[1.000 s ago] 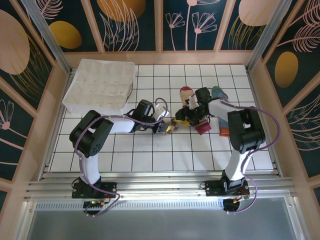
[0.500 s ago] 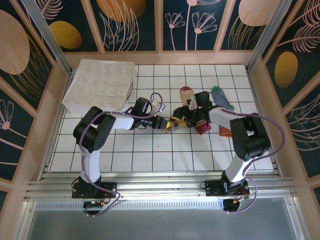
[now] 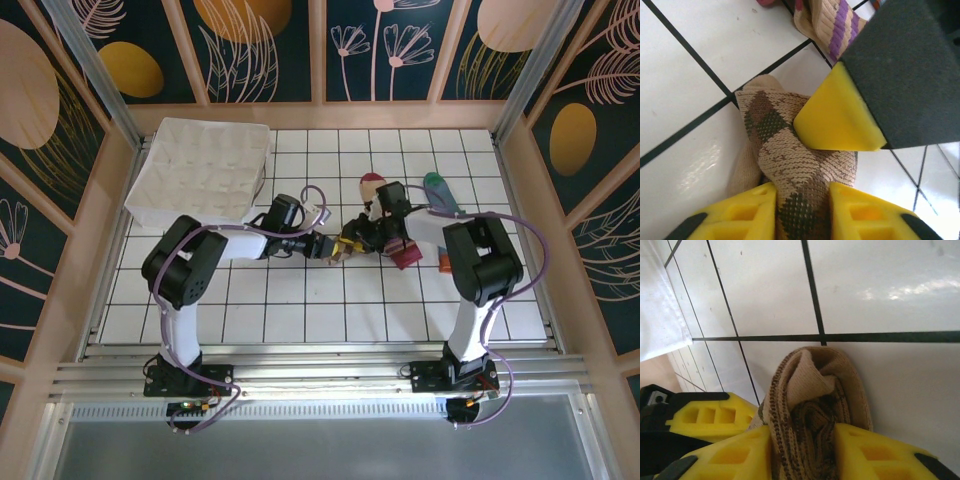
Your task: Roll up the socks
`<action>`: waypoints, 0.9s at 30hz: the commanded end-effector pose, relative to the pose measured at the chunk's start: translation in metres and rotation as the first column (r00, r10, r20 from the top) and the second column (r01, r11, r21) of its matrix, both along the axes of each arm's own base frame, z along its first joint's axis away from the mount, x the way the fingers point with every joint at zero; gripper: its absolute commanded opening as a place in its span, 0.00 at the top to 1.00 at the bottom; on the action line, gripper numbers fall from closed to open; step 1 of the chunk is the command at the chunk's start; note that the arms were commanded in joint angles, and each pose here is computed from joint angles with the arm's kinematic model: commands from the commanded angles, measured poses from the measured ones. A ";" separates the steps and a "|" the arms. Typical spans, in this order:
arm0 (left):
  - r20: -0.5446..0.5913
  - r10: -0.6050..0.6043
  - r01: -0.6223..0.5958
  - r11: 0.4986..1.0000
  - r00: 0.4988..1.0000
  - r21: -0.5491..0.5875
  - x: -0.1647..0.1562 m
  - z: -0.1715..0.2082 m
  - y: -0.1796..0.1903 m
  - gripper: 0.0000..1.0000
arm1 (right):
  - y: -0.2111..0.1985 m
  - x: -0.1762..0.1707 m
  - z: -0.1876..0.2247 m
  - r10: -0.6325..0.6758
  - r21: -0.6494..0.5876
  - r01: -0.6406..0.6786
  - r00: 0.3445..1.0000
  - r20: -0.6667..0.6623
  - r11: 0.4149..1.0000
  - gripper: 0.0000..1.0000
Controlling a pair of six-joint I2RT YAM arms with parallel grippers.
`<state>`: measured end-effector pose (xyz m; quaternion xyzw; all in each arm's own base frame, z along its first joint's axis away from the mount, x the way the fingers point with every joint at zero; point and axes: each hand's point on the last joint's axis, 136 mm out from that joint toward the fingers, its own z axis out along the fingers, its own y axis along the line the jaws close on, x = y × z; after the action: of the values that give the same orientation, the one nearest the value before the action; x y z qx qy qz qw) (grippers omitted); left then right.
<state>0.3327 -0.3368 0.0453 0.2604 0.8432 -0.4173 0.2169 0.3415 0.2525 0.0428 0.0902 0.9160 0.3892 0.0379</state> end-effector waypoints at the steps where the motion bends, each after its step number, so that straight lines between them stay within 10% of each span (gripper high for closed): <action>1: 0.050 0.016 -0.022 0.991 0.999 0.131 -0.003 -0.014 0.023 0.65 | -0.015 -0.015 -0.035 0.001 -0.148 -0.013 0.996 -0.085 0.989 0.69; 15: 0.511 -0.199 0.045 0.954 0.836 0.297 -0.015 0.052 0.015 0.38 | -0.012 -0.016 -0.044 0.061 -0.225 -0.079 0.995 -0.085 0.971 0.76; 27: 0.392 -0.355 0.140 0.865 0.849 0.482 -0.017 -0.014 -0.002 0.44 | -0.007 -0.015 -0.038 0.079 -0.217 -0.092 0.994 -0.069 0.972 0.71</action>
<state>0.3156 -0.3450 0.0507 0.4963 0.7824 -0.1918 0.3237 0.3509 0.2605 0.0362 0.0496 0.9371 0.3423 0.0478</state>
